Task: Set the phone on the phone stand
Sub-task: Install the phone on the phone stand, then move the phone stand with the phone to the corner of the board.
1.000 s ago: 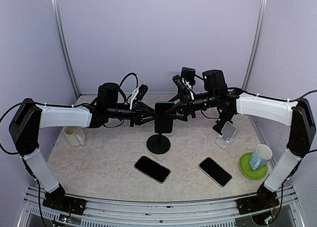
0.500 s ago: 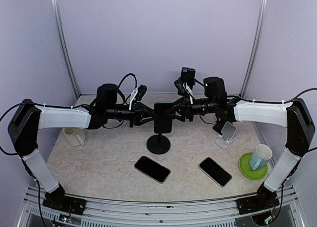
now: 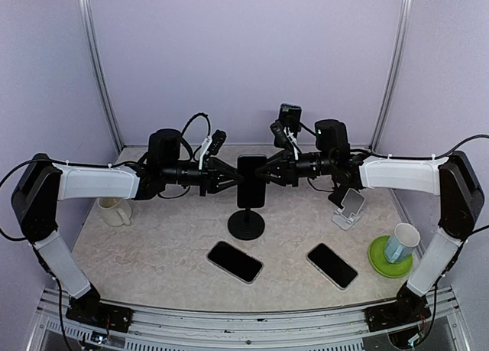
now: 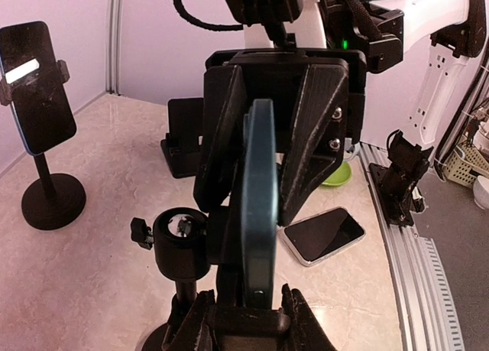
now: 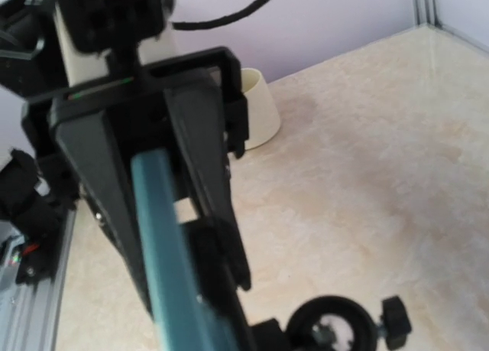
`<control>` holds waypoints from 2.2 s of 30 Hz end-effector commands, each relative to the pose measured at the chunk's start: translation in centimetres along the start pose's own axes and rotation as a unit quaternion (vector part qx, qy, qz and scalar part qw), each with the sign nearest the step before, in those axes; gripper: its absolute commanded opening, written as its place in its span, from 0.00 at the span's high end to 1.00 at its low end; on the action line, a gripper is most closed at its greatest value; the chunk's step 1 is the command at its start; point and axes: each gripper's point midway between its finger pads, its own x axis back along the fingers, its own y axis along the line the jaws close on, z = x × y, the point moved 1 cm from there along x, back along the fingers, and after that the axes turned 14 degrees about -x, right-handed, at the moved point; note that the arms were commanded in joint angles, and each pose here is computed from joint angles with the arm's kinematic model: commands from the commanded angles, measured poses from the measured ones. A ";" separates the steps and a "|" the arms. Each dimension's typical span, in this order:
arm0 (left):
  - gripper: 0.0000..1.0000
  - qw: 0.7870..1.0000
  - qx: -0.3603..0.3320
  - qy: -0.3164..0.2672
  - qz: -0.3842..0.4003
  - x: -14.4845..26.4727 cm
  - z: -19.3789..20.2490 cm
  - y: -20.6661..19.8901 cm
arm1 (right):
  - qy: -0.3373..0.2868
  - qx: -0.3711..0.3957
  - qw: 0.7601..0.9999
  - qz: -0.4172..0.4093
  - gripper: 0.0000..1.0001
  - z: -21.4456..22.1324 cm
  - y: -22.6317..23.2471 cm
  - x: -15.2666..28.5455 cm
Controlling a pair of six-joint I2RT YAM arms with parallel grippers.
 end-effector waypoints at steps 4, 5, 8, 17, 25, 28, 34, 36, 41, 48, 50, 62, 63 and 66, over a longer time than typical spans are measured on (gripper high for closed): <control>1.00 1.000 -0.019 -0.011 0.010 0.3 -1.5 -1.1 | 0.033 -0.008 0.999 -0.038 0.55 0.2 1.1 -0.1; 1.00 1.000 -0.019 -0.010 0.011 0.4 -1.5 -1.2 | 0.038 -0.011 0.998 -0.039 0.55 0.4 1.0 -0.2; 1.00 1.000 -0.018 -0.009 0.010 0.5 -1.6 -1.2 | 0.050 -0.022 0.997 -0.050 0.58 0.8 1.0 -0.2; 1.00 1.000 -0.003 -0.005 0.007 1.0 -1.5 -1.0 | 0.068 -0.031 0.996 -0.058 0.60 2.3 0.7 -0.2; 1.00 0.999 0.033 -0.005 0.010 1.4 -0.9 -1.0 | 0.078 -0.057 0.992 -0.085 0.63 3.0 1.1 -0.5; 1.00 0.999 0.042 -0.011 0.015 1.5 -0.9 -1.2 | 0.079 -0.064 0.991 -0.082 0.61 3.1 1.0 -0.4; 1.00 0.998 0.050 -0.017 0.017 1.6 -1.0 -1.0 | 0.084 -0.069 0.990 -0.089 0.59 3.3 1.5 -0.1; 1.00 0.998 0.049 -0.018 0.017 1.6 -1.1 -1.0 | 0.085 -0.067 0.990 -0.089 0.58 3.4 1.5 -0.1; 1.00 0.999 0.043 -0.022 0.016 1.6 -1.4 -1.0 | 0.091 -0.070 0.988 -0.101 0.64 3.6 1.7 -0.1; 1.00 0.999 0.026 -0.031 0.003 2.0 -2.4 0.0 | 0.092 -0.057 0.990 -0.091 0.48 3.5 1.9 0.3; 1.00 0.999 0.018 -0.030 -0.004 2.0 -2.8 0.6 | 0.086 -0.047 0.992 -0.077 0.38 3.1 1.9 0.9; 1.00 0.997 -0.034 -0.058 -0.029 3.6 -5.8 5.9 | -0.004 -0.038 0.999 0.023 0.14 -1.2 1.9 7.7; 1.00 0.997 -0.036 -0.060 -0.032 3.7 -6.0 6.5 | -0.010 -0.038 0.999 0.035 0.14 -1.2 1.9 8.2; 1.00 0.996 -0.044 -0.066 -0.040 3.9 -6.7 8.4 | -0.028 -0.033 0.998 0.056 0.13 -1.5 2.7 9.5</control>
